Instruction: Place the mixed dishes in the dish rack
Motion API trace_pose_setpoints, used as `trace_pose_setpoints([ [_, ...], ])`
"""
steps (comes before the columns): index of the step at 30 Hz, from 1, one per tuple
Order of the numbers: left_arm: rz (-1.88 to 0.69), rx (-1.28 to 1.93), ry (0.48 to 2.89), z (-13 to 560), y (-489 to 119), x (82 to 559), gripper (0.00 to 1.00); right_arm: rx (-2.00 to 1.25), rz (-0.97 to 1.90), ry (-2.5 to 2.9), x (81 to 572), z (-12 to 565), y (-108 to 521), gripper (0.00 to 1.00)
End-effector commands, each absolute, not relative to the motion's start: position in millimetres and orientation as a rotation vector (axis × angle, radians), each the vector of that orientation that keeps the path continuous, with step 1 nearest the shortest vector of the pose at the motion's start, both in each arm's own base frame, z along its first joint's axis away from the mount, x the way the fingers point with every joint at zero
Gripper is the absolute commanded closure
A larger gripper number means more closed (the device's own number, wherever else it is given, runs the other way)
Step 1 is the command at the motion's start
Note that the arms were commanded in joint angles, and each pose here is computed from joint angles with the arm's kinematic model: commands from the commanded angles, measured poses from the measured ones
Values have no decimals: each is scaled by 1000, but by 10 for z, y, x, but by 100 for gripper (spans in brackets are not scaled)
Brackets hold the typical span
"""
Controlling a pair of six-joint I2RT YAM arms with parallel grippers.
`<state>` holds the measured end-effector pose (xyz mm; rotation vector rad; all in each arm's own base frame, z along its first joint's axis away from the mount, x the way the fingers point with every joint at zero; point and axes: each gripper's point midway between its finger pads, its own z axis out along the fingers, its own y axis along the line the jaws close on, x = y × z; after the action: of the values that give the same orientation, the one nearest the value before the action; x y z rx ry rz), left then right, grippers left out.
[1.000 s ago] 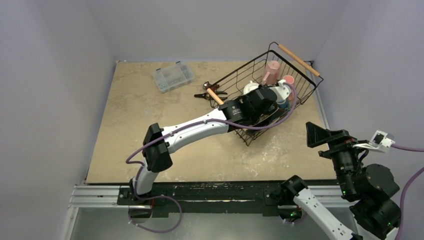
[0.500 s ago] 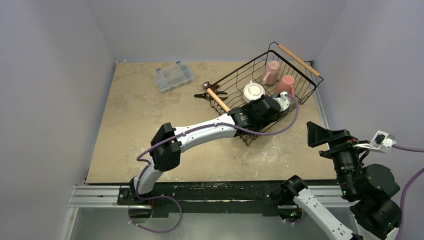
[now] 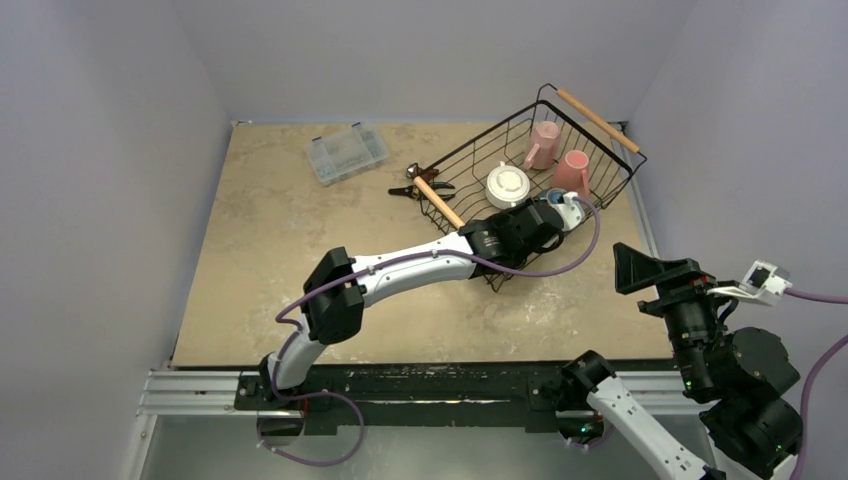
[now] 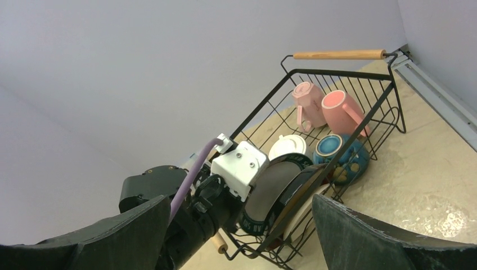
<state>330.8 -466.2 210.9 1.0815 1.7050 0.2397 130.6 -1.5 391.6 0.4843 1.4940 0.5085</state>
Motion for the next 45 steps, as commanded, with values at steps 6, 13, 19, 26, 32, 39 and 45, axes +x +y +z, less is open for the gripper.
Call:
trace_pose_setpoints([
  [6, -37, 1141, 1784, 2138, -4868, 2963, 63, 498, 523, 1477, 1361, 3992, 14, 1],
  [13, -227, 1150, 1812, 2296, -4922, 2726, 53, 494, 516, 1477, 1353, 3988, 1, 1],
  [19, -331, 1109, 1795, 2612, -4873, 2607, 40, 490, 512, 1483, 1354, 3970, 4, 1],
  [26, -434, 1013, 1746, 3225, -4633, 2465, 34, 456, 498, 1510, 1369, 3940, 41, 1],
  [32, -503, 841, 1681, 3836, -4129, 2336, 33, 389, 468, 1573, 1427, 3889, 134, 1],
  [39, -577, 522, 1536, 4457, -3029, 2126, 28, 297, 447, 1593, 1490, 3907, 232, 1],
  [45, -594, 285, 1446, 4628, -1902, 1866, 26, 267, 457, 1565, 1488, 4000, 256, 1],
])
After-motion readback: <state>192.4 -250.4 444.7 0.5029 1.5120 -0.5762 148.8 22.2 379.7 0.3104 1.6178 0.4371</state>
